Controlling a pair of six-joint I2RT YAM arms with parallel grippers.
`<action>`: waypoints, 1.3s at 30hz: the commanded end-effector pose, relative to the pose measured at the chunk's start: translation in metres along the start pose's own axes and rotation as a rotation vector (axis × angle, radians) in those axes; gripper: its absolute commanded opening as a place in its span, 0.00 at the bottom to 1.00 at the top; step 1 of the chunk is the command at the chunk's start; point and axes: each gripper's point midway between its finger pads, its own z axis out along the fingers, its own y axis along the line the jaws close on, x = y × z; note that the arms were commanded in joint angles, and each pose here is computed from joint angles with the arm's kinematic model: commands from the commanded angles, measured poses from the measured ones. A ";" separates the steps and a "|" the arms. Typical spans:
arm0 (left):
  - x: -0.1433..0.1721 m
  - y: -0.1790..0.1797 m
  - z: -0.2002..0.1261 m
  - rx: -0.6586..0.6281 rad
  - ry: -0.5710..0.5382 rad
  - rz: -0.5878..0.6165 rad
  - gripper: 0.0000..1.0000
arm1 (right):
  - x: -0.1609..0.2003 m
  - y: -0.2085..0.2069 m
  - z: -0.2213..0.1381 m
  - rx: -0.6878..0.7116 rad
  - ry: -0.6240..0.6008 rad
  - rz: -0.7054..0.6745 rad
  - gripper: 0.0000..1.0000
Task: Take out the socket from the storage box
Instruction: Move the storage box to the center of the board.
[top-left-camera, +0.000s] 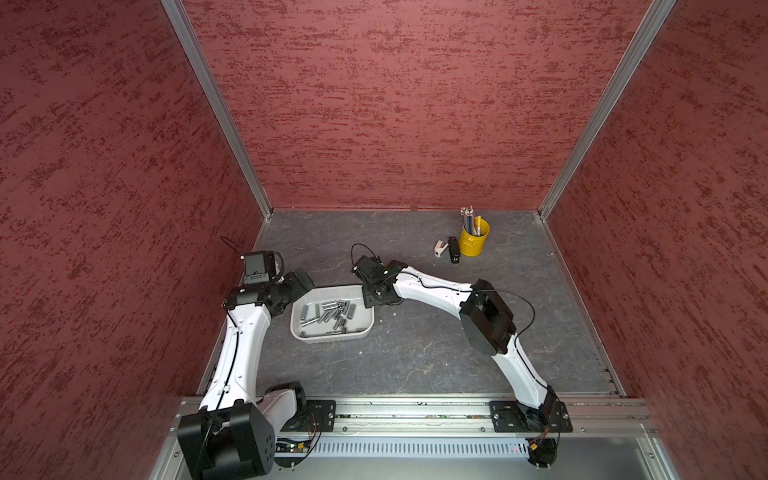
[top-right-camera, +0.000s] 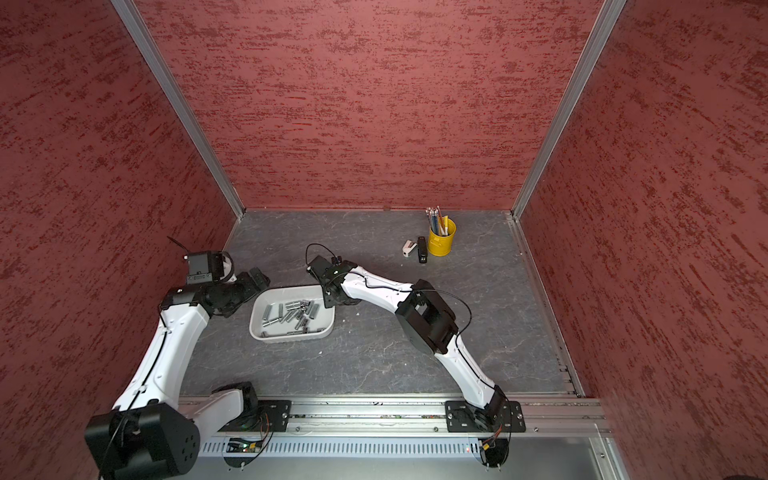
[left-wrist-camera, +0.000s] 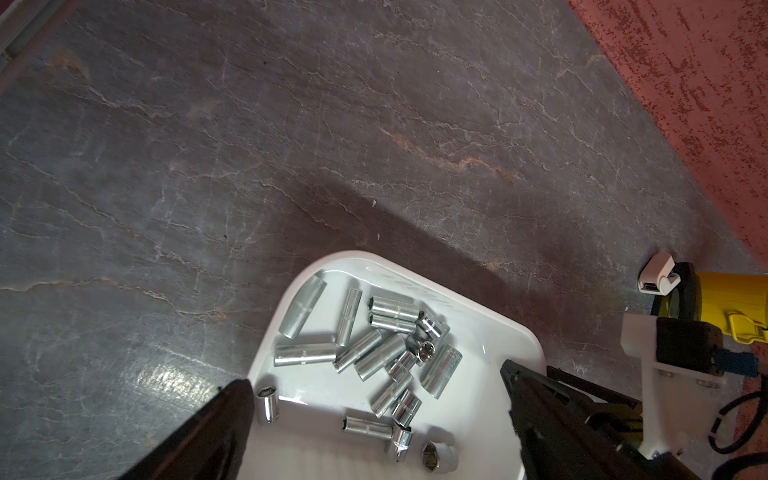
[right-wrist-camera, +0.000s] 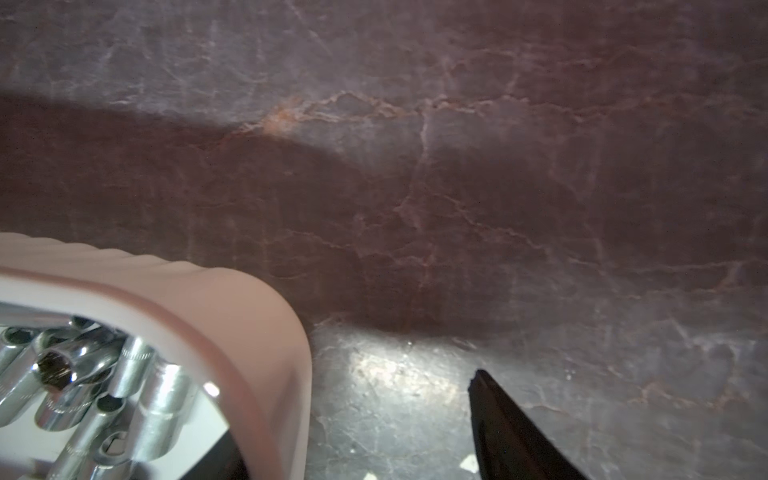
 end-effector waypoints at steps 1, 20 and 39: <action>0.005 -0.005 0.000 0.017 0.017 0.017 1.00 | -0.013 -0.042 -0.009 0.055 -0.014 0.038 0.67; 0.068 -0.078 0.051 0.086 0.195 0.178 1.00 | -0.008 -0.182 -0.019 0.093 0.037 0.113 0.68; 0.131 -0.147 0.088 0.158 0.349 0.318 0.95 | -0.026 -0.220 -0.025 0.055 0.060 0.140 0.67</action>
